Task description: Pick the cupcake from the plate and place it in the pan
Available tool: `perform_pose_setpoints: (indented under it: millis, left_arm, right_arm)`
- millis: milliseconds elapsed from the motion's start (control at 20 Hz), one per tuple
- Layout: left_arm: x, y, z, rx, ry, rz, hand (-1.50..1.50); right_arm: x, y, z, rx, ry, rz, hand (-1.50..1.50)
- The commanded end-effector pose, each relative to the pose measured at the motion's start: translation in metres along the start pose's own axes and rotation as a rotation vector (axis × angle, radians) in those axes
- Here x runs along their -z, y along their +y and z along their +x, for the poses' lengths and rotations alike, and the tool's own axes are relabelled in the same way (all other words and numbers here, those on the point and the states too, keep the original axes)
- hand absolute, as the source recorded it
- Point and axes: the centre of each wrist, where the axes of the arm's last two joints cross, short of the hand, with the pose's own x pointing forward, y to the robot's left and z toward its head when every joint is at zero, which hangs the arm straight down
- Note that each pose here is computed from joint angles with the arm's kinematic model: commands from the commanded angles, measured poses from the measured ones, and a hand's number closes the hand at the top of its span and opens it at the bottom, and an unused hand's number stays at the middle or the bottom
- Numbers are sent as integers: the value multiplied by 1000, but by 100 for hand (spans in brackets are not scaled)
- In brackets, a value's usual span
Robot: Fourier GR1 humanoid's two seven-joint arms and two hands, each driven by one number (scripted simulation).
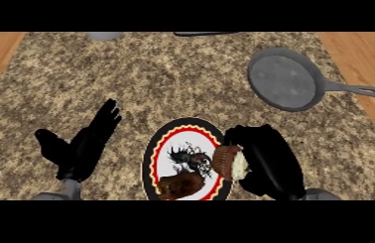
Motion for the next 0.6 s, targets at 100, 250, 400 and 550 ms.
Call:
perform_pose_setpoints:
  millis: [100,250,400,550]
  left_arm:
    - [1,4,7,5,1,-39,0]
    - [5,-11,9,19,-19,-56,0]
    - [22,-26,8,15,-22,-82,0]
    - [7,-21,25,0,-20,-68,0]
  right_arm:
    - [-40,-40,-18,313,48,-168,150]
    - [-50,-49,-58,347,95,-190,150]
    - [-33,-55,-85,455,132,-231,150]
    - [-27,-29,-124,379,177,-221,150]
